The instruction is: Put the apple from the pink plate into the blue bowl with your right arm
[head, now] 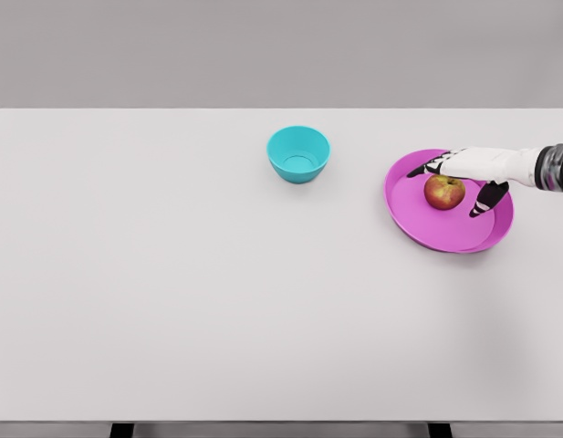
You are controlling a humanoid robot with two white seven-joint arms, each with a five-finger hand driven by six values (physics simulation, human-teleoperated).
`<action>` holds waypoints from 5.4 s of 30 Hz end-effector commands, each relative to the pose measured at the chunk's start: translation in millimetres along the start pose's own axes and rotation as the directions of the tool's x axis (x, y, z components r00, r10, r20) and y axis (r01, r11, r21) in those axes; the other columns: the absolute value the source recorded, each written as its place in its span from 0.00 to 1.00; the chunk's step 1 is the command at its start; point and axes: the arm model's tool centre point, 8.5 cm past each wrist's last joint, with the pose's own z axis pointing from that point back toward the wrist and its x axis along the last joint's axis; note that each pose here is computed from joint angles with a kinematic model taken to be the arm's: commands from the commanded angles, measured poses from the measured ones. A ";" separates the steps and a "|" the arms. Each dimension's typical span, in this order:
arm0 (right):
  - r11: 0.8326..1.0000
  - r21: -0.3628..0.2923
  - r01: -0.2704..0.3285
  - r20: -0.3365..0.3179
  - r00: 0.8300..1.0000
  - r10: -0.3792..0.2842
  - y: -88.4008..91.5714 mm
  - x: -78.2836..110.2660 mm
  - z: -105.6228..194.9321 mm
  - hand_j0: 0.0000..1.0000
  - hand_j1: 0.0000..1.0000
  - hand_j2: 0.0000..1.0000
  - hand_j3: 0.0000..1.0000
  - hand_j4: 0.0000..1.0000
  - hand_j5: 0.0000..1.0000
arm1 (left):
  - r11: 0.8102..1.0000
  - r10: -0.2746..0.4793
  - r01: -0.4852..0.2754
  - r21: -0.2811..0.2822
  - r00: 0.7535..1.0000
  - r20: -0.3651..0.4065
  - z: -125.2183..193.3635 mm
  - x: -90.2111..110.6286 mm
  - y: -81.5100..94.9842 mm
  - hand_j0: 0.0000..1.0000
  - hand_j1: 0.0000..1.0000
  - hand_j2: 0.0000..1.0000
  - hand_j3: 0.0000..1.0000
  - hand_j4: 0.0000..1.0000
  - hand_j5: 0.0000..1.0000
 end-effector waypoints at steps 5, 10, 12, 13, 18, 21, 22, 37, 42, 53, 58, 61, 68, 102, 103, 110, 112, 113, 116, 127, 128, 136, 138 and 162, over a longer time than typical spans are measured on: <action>1.000 -0.004 0.005 0.002 1.000 -0.005 -0.5 0.6 -0.8 0.75 0.75 0.75 0.75 0.75 0.75 | 1.000 0.000 0.000 0.000 1.000 0.001 0.0 0.2 0.0 1.00 1.00 1.00 1.00 1.00 1.00; 1.000 0.005 0.000 0.008 1.000 0.000 0.1 2.6 -3.7 0.66 0.66 0.66 0.66 0.66 0.66 | 1.000 0.001 -0.001 0.001 1.000 -0.001 0.0 -0.3 0.1 1.00 1.00 1.00 1.00 1.00 1.00; 1.000 0.006 0.000 0.008 1.000 0.000 0.5 2.7 -4.0 0.63 0.63 0.63 0.63 0.63 0.63 | 1.000 0.000 0.000 0.000 1.000 0.001 0.0 0.2 0.0 1.00 1.00 1.00 1.00 1.00 1.00; 1.000 0.006 0.000 0.008 1.000 0.000 0.5 2.7 -4.0 0.60 0.60 0.60 0.60 0.60 0.60 | 1.000 0.000 0.000 0.000 1.000 0.001 0.0 0.2 0.0 1.00 1.00 1.00 1.00 1.00 1.00; 1.000 0.001 -0.004 0.008 1.000 0.004 -2.9 3.1 -3.8 0.59 0.59 0.59 0.59 0.59 0.59 | 1.000 0.000 0.000 -0.001 1.000 0.001 0.0 0.2 -0.1 1.00 1.00 1.00 1.00 1.00 1.00; 1.000 -0.008 -0.012 0.008 1.000 0.012 -8.6 3.5 -2.5 0.59 0.59 0.59 0.59 0.59 0.59 | 1.000 0.000 0.000 0.000 1.000 0.001 0.0 0.2 0.0 1.00 1.00 1.00 1.00 1.00 1.00; 1.000 -0.009 -0.013 0.008 1.000 0.013 -9.4 3.5 -2.3 0.59 0.59 0.59 0.59 0.59 0.59 | 1.000 0.000 0.000 0.000 1.000 0.001 0.0 0.2 0.0 1.00 1.00 1.00 1.00 1.00 1.00; 0.999 -0.039 -0.028 0.010 1.000 0.028 -24.4 5.4 0.6 0.51 0.51 0.51 0.51 0.51 0.51 | 1.000 0.000 0.000 0.000 1.000 0.001 0.0 0.2 0.0 1.00 1.00 1.00 1.00 1.00 1.00; 0.998 -0.057 -0.034 0.015 0.999 0.035 -33.6 7.4 0.9 0.51 0.51 0.51 0.51 0.51 0.51 | 1.000 0.000 0.000 -0.001 1.000 0.001 0.0 0.2 -0.1 1.00 1.00 1.00 1.00 1.00 1.00; 0.994 -0.097 -0.048 0.052 0.997 0.053 -56.6 22.4 -14.6 0.50 0.50 0.50 0.50 0.50 0.50 | 1.000 0.001 -0.001 0.001 1.000 -0.001 0.0 -0.3 0.1 1.00 1.00 1.00 1.00 1.00 1.00; 0.989 -0.141 -0.040 0.053 0.997 0.047 -67.6 22.6 -11.0 0.48 0.48 0.48 0.48 0.48 0.48 | 1.000 0.000 0.000 0.000 1.000 0.001 0.0 0.2 0.0 1.00 1.00 1.00 1.00 1.00 1.00; 0.989 -0.146 -0.037 0.061 0.997 0.047 -68.9 25.0 -14.0 0.44 0.44 0.44 0.44 0.44 0.44 | 1.000 0.000 0.000 0.000 1.000 0.001 0.0 0.2 0.0 1.00 1.00 1.00 1.00 1.00 1.00; 0.980 -0.196 -0.038 0.091 0.994 0.057 -87.3 37.9 -22.6 0.43 0.43 0.43 0.43 0.43 0.43 | 1.000 0.000 0.000 0.000 1.000 0.001 0.0 0.2 0.0 1.00 1.00 1.00 1.00 1.00 1.00; 0.962 -0.266 0.057 0.216 0.976 0.002 -111.9 79.5 -73.3 0.42 0.42 0.42 0.42 0.42 0.42 | 1.000 0.000 0.000 0.000 1.000 0.001 0.0 0.2 0.0 1.00 1.00 1.00 1.00 1.00 1.00; 0.962 -0.267 0.058 0.219 0.976 0.002 -112.9 81.1 -74.5 0.42 0.42 0.42 0.42 0.42 0.42 | 1.000 0.000 0.000 0.000 1.000 0.001 0.0 0.2 0.0 1.00 1.00 1.00 1.00 1.00 1.00; 0.961 -0.271 0.060 0.223 0.975 0.002 -118.0 83.7 -77.2 0.42 0.42 0.42 0.42 0.42 0.42 | 1.000 0.000 0.000 0.000 1.000 0.001 0.0 0.2 0.0 1.00 1.00 1.00 1.00 1.00 1.00; 0.961 -0.267 0.073 0.227 0.974 -0.011 -117.1 84.0 -81.4 0.42 0.42 0.42 0.42 0.42 0.42 | 1.000 0.000 0.000 0.000 1.000 0.001 0.0 0.2 0.0 1.00 1.00 1.00 1.00 1.00 1.00; 0.961 -0.267 0.073 0.228 0.973 -0.011 -117.2 84.7 -81.9 0.42 0.42 0.42 0.42 0.42 0.42 | 1.000 0.000 0.000 0.000 1.000 0.001 0.0 0.2 0.0 1.00 1.00 1.00 1.00 1.00 1.00; 0.960 -0.270 0.074 0.236 0.972 -0.008 -120.7 88.3 -84.3 0.42 0.42 0.42 0.42 0.42 0.42 | 1.000 0.000 0.000 -0.001 1.000 0.001 0.0 0.2 -0.1 1.00 1.00 1.00 1.00 1.00 1.00; 0.959 -0.268 0.089 0.249 0.968 -0.020 -123.6 93.8 -92.2 0.42 0.42 0.42 0.42 0.42 0.42 | 1.000 0.000 0.000 0.000 1.000 0.001 0.0 0.2 0.0 1.00 1.00 1.00 1.00 1.00 1.00; 0.959 -0.266 0.094 0.251 0.968 -0.025 -123.2 94.3 -94.2 0.42 0.42 0.42 0.42 0.42 0.42 | 1.000 0.000 0.000 0.000 1.000 0.001 0.0 0.2 0.0 1.00 1.00 1.00 1.00 1.00 1.00; 0.959 -0.267 0.095 0.262 0.965 -0.023 -128.2 100.6 -99.2 0.42 0.42 0.42 0.42 0.42 0.42 | 1.000 0.000 0.000 0.000 1.000 0.001 0.0 0.2 0.0 1.00 1.00 1.00 1.00 1.00 1.00; 0.959 -0.267 0.096 0.265 0.964 -0.022 -128.5 101.9 -100.1 0.42 0.42 0.42 0.42 0.42 0.42 | 1.000 0.000 0.000 0.000 1.000 0.001 0.0 0.2 0.0 1.00 1.00 1.00 1.00 1.00 1.00; 0.966 -0.242 0.091 0.268 0.963 -0.023 -132.5 114.8 -118.7 0.42 0.42 0.42 0.42 0.42 0.42 | 1.000 0.000 0.000 0.000 1.000 0.001 0.0 0.2 0.0 1.00 1.00 1.00 1.00 1.00 1.00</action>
